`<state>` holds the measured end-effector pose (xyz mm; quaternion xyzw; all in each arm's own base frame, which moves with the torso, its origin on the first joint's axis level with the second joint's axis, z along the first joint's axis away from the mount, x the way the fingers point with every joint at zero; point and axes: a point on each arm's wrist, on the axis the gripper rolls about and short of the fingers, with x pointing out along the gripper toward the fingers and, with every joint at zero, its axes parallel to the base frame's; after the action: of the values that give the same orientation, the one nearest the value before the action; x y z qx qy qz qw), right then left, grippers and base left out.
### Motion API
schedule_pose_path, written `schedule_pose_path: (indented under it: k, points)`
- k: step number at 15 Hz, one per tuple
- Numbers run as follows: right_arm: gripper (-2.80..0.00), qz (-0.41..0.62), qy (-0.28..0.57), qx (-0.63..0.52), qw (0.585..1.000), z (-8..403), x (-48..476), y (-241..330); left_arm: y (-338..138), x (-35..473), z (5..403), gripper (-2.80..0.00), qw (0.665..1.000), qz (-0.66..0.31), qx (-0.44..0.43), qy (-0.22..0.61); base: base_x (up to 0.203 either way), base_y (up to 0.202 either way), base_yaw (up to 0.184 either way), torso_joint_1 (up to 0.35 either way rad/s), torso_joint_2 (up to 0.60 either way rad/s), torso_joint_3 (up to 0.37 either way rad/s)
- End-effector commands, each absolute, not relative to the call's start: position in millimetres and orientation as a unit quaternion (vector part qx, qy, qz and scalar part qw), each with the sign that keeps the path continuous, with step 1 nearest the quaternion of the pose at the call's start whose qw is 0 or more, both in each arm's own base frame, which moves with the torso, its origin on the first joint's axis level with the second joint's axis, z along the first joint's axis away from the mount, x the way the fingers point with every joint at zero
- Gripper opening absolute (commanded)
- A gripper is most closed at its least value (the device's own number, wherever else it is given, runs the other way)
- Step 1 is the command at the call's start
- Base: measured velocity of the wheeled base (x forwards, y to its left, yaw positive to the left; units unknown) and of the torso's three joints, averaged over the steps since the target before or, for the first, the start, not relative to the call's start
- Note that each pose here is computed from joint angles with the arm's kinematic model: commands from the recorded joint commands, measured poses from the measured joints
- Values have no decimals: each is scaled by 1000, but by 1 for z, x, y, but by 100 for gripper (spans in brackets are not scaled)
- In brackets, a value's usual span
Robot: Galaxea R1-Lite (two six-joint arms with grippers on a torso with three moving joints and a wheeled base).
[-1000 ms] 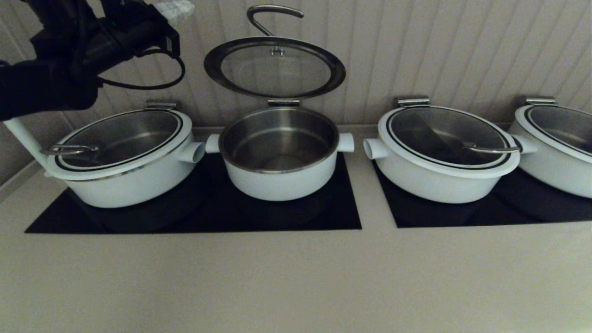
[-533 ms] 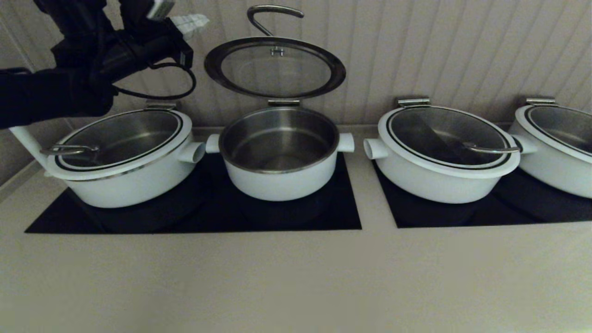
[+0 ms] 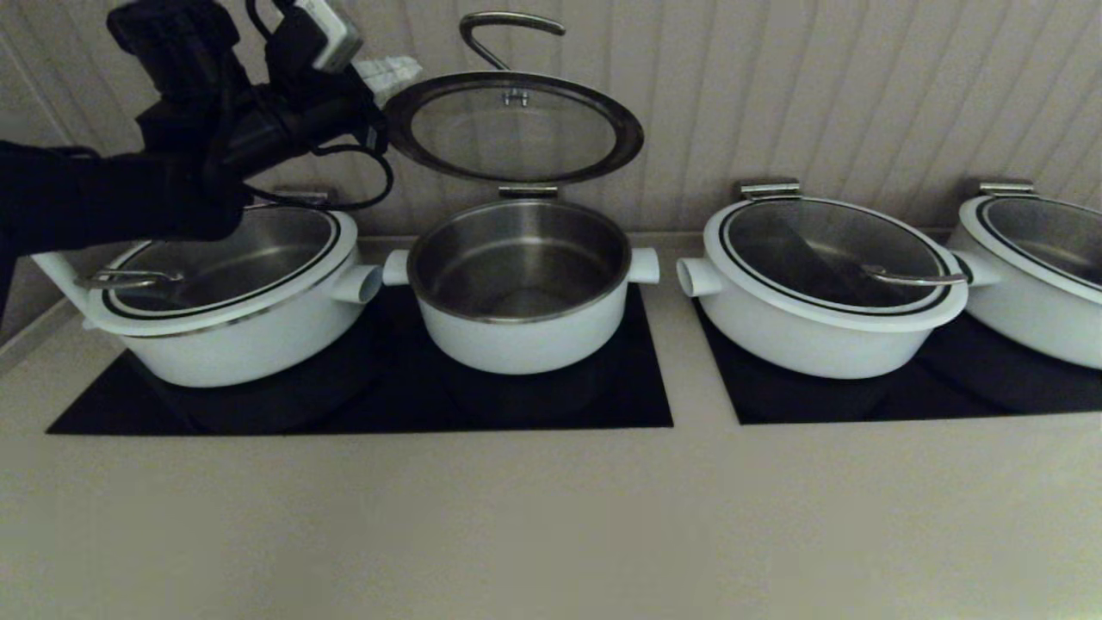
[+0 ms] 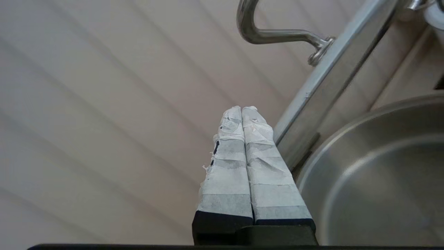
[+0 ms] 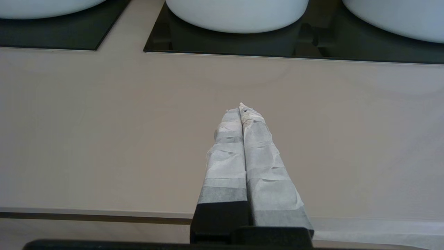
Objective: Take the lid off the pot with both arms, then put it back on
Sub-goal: Close the pot lid
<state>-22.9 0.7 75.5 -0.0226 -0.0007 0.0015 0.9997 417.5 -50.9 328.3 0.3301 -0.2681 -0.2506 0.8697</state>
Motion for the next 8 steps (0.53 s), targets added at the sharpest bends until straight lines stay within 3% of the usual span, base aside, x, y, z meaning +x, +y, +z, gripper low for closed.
schedule_pose_path:
  k: [1, 8]
  points:
    - [-280, 2, 0, -23, 1000, 75, -23, 1, -51, 409, 321, -280, 871, -256, 330, -258, 0, 0, 0, 0, 0, 0]
    - [-280, 2, 0, -23, 1000, 75, -23, 1, -49, 396, 312, -280, 872, -257, 329, -256, 0, 0, 0, 0, 0, 0]
